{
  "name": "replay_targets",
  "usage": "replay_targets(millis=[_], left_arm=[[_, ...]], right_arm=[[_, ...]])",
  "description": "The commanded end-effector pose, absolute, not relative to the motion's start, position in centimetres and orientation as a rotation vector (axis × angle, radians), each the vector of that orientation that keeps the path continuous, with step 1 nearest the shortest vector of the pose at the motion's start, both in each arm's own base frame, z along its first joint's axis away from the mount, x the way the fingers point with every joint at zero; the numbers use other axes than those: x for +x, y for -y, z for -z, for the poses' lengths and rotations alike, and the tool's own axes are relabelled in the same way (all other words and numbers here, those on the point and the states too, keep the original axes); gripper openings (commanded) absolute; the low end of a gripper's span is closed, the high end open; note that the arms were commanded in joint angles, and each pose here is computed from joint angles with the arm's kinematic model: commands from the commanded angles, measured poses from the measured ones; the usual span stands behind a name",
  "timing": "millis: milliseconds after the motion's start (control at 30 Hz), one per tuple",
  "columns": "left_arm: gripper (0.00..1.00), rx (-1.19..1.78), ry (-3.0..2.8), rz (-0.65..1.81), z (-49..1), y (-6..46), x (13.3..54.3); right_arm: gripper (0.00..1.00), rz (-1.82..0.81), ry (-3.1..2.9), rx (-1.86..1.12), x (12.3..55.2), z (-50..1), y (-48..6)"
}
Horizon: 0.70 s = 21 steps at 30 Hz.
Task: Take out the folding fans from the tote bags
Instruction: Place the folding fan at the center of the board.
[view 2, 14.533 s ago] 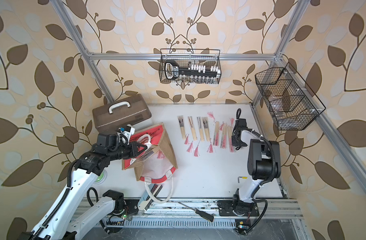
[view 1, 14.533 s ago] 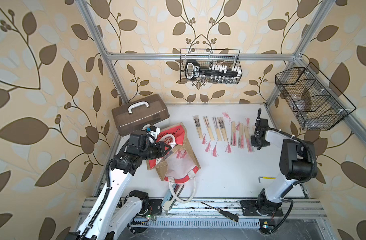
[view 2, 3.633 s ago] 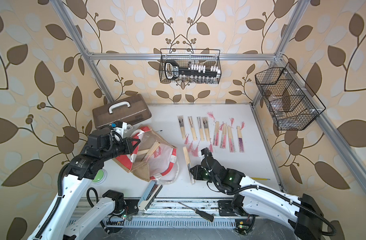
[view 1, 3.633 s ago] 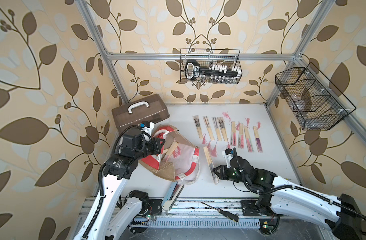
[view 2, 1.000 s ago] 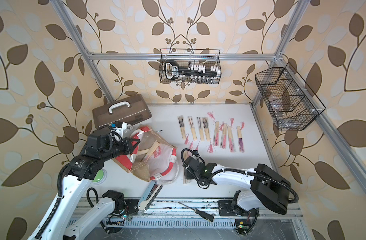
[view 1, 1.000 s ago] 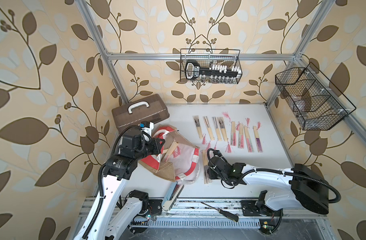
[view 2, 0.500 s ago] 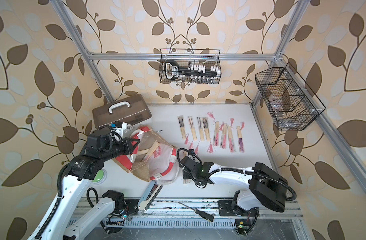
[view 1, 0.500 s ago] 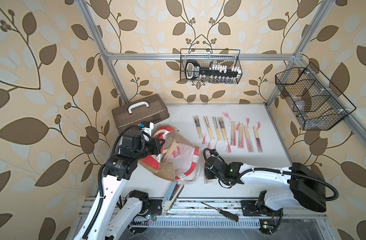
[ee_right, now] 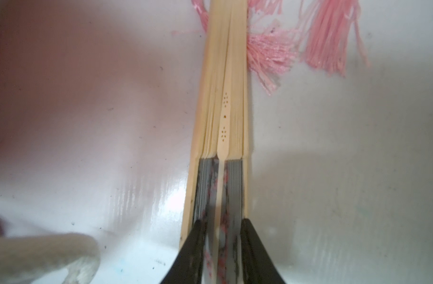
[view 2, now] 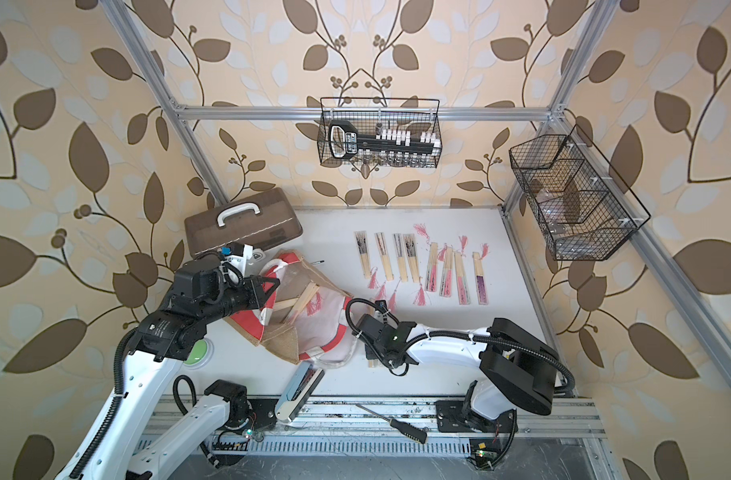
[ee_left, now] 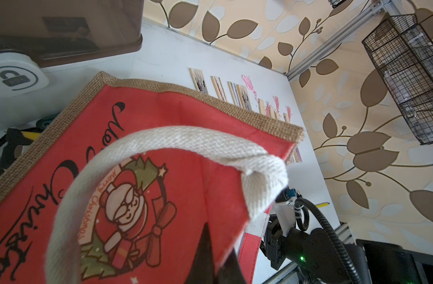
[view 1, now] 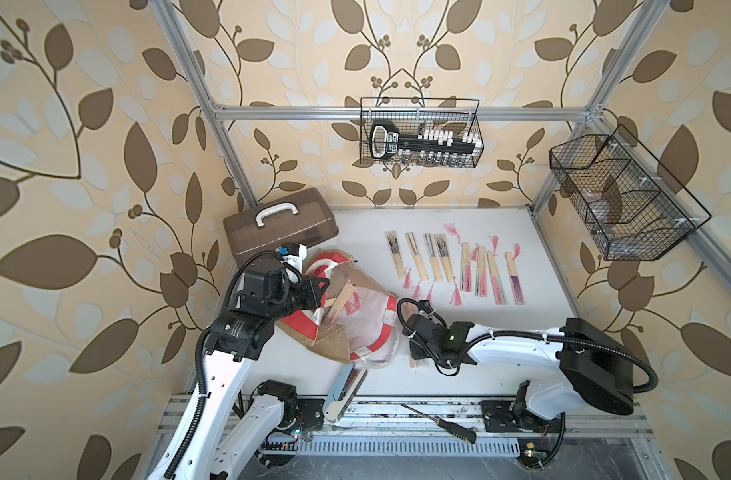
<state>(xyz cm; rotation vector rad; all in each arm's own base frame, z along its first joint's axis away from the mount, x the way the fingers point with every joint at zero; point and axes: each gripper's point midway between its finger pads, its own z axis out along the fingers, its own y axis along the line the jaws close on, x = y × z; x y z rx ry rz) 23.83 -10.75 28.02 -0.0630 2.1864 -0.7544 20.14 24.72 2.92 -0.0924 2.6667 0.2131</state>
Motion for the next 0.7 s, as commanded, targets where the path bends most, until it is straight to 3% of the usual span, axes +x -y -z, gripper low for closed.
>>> replay_targets(millis=[0, 267, 400, 667], left_arm=[[0.00, -0.019, -2.139, 0.751, -28.9, 10.8, 23.8], [0.00, -0.017, -2.137, 0.754, -29.0, 10.8, 23.7], [0.00, 0.001, -2.132, 0.775, -29.2, 11.1, 23.7], [0.00, 0.045, -2.131, 0.826, -29.9, 12.0, 23.7]], right_arm=[[0.27, -0.119, -2.658, -0.093, 20.3, -2.9, -24.4], [0.31, -0.177, -2.572, -0.086, 21.1, -6.7, -25.0], [0.37, -0.337, -2.453, -0.086, 21.5, -11.9, -25.7], [0.37, -0.771, -2.140, -0.106, 19.4, -23.7, -28.3]])
